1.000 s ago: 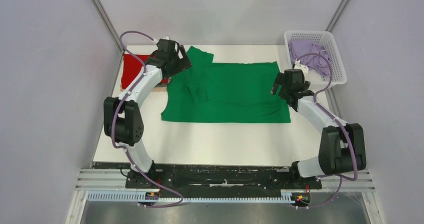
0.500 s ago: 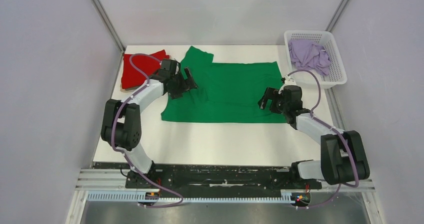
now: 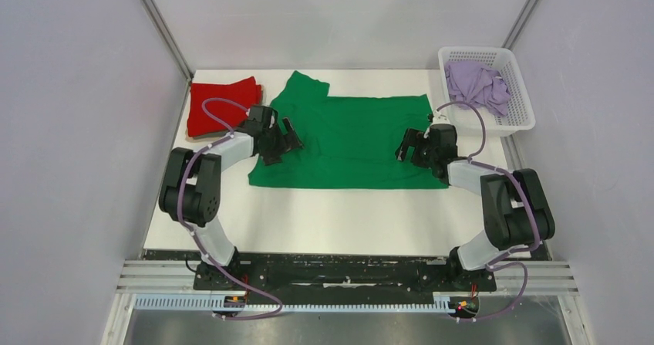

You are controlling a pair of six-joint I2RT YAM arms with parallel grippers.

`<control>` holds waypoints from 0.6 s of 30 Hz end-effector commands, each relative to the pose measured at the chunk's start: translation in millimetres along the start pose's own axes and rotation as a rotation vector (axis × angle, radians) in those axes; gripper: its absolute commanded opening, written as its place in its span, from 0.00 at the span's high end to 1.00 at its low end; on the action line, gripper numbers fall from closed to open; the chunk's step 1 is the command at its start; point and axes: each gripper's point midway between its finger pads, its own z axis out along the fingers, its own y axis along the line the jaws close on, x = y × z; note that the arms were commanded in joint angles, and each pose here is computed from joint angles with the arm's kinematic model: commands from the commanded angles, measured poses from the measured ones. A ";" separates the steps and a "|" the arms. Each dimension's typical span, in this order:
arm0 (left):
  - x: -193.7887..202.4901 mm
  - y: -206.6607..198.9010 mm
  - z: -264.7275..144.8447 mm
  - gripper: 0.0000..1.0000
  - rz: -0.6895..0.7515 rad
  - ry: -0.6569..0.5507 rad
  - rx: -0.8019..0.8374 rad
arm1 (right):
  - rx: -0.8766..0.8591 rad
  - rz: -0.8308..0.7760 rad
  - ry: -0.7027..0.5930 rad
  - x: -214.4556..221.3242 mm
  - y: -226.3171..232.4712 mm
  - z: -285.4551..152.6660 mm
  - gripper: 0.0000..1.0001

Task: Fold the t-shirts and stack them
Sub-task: Fold the flattened tshirt in 1/3 of the way

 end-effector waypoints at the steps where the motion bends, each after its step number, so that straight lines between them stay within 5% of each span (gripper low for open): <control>1: 30.8 28.9 4.3 0.00 -0.063 0.059 -0.065 | 0.090 0.016 0.062 31.5 -22.1 -13.3 0.02; 18: 154.8 85.8 -69.0 0.00 -0.165 0.165 -0.074 | 0.098 0.100 0.144 137.7 -47.7 -99.2 0.02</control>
